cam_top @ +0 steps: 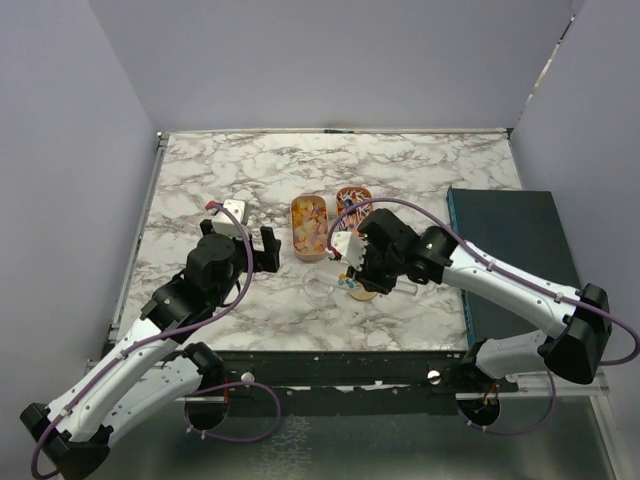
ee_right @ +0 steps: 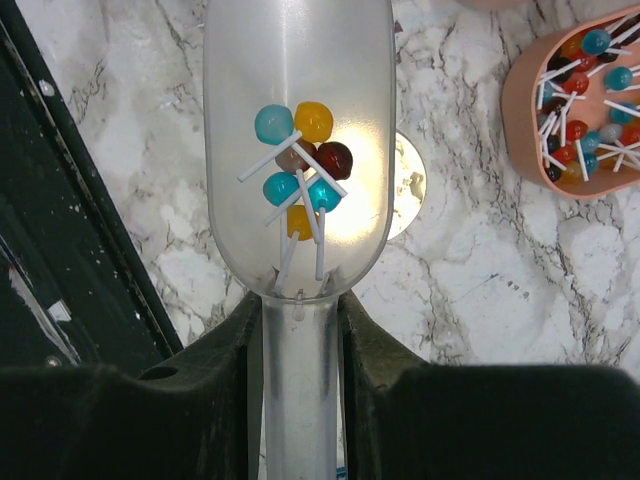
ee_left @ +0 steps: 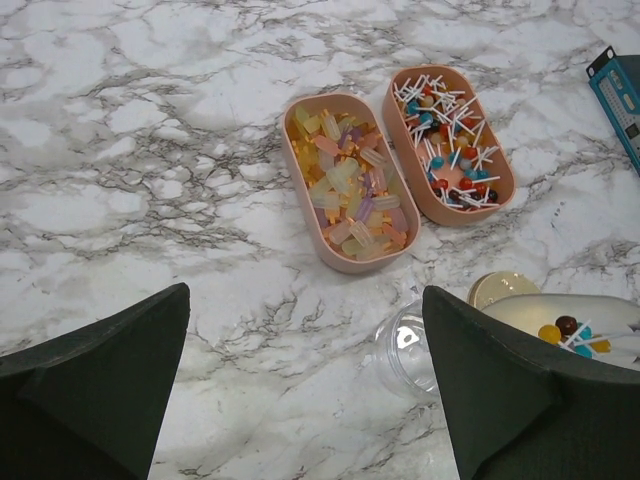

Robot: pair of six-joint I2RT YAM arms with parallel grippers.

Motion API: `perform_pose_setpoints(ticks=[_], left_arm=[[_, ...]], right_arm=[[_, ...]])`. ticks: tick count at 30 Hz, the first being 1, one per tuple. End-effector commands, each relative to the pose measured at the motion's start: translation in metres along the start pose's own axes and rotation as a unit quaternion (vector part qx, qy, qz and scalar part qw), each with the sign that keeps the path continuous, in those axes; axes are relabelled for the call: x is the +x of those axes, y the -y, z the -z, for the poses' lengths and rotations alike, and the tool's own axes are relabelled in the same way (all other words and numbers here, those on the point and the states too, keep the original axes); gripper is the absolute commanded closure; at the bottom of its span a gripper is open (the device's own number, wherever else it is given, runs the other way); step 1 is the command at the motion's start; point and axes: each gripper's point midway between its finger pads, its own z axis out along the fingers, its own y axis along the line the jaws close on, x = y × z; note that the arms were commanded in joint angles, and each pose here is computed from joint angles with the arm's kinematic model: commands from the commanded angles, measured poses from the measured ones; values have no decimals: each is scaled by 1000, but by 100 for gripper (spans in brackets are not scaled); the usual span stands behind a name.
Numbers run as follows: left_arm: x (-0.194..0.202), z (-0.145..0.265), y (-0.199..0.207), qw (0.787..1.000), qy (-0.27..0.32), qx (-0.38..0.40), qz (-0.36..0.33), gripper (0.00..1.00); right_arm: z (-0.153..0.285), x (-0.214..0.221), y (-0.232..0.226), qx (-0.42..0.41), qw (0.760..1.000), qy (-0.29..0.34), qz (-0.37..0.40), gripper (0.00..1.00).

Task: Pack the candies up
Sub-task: Scoop the fake candies from the storage box, then place the fake candies in the packing bottle.

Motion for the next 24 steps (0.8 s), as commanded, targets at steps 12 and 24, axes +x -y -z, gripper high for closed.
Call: perform_pose_setpoints(ticks=[12, 24], left_arm=[[-2, 5, -11, 1000, 12, -21, 7, 1], [-6, 10, -11, 1000, 21, -15, 8, 1]], right_arm=[[-1, 12, -19, -36, 994, -95, 37, 100], [3, 18, -9, 11, 984, -174, 39, 100]])
